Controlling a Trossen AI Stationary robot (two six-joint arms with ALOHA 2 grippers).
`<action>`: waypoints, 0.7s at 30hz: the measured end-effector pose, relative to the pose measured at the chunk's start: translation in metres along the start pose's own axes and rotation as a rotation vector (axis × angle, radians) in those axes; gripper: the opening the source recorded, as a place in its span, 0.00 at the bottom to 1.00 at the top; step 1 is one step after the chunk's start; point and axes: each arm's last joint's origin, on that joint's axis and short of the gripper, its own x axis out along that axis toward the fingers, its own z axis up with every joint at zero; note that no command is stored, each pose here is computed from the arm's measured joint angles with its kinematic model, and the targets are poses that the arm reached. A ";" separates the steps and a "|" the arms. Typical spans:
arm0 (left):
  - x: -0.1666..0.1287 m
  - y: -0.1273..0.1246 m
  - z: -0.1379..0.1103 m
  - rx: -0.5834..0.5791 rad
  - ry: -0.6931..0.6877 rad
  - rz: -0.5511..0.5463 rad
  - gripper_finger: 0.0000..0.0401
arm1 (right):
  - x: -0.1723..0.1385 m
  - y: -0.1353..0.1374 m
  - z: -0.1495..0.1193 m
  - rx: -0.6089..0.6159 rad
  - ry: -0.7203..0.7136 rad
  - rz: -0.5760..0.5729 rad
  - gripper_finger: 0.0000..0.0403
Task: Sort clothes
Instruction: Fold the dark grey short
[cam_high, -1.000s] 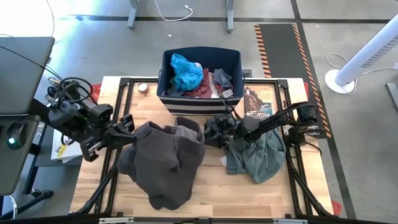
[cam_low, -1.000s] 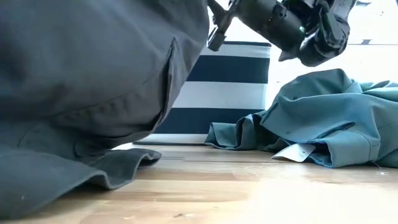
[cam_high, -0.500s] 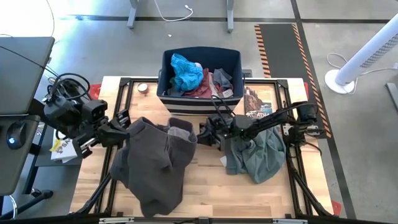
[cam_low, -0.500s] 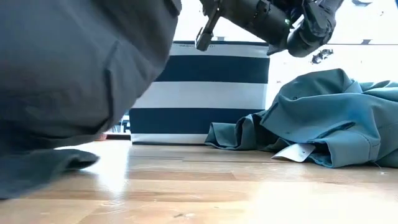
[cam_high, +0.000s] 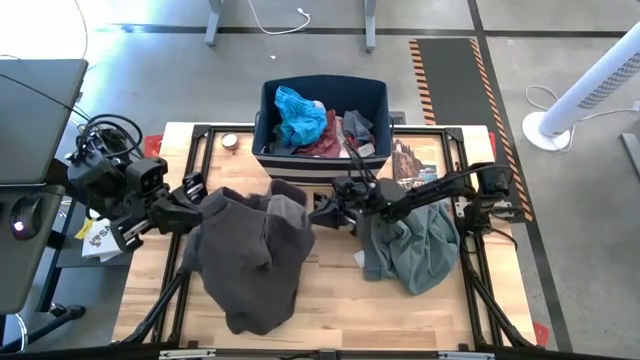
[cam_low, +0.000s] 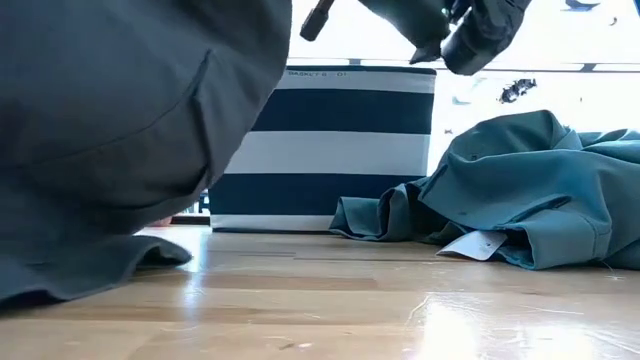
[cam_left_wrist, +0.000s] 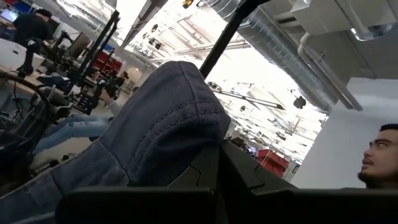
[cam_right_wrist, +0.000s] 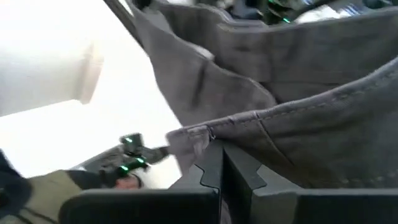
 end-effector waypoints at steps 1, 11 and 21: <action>-0.001 0.000 0.001 0.004 -0.001 -0.003 0.00 | 0.002 0.002 0.003 0.000 -0.006 0.021 0.00; -0.007 0.000 0.008 0.029 -0.018 -0.026 0.00 | 0.008 0.053 0.043 -0.103 0.029 0.063 0.00; -0.009 0.003 0.012 0.140 -0.064 0.071 0.00 | -0.023 0.119 0.086 -0.244 0.109 -0.236 0.00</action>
